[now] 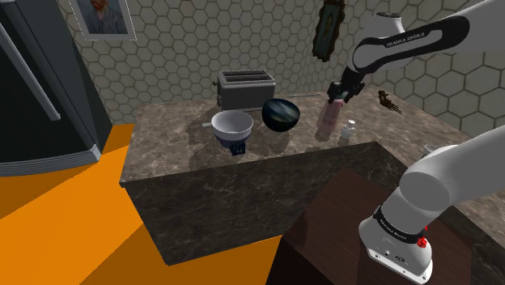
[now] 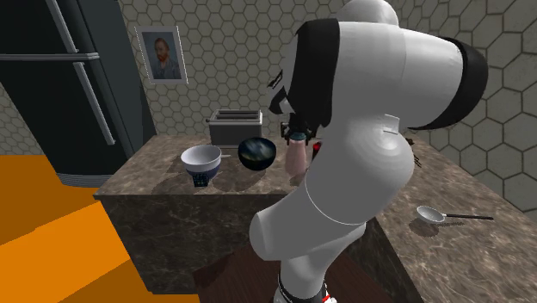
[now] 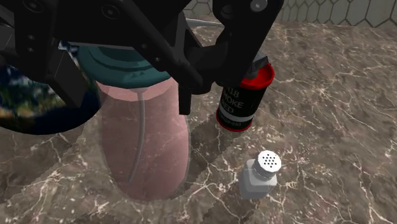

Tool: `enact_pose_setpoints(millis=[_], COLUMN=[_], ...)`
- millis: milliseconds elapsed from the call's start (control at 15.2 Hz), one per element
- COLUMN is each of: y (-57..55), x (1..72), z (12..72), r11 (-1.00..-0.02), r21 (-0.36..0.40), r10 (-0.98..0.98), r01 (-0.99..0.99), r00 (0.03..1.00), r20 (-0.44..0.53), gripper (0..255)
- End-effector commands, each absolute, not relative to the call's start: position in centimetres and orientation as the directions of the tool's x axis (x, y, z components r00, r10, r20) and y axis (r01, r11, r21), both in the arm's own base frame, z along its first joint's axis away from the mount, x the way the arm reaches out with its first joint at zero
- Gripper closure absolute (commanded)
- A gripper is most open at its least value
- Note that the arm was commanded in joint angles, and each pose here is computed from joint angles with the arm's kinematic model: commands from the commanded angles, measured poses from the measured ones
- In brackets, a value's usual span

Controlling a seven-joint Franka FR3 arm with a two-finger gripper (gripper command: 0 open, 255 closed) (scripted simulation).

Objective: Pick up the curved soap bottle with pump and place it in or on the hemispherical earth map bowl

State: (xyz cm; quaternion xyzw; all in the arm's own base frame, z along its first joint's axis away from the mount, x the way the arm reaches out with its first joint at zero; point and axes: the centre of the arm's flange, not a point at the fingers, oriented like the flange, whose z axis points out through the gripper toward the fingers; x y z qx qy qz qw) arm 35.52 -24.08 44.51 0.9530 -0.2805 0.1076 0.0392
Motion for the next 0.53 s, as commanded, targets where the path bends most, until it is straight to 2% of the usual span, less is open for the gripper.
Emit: enact_pose_setpoints(millis=[0,462], y=[-24.1,-24.1], x=[35.5,35.5], z=[45.7,49.4], r11=[-0.840,-0.840], r21=[0.014,0.014], r10=[-0.526,-0.526], r01=[-0.543,-0.543], r00=[0.820,0.820], r20=[0.227,0.227], gripper=[255,255])
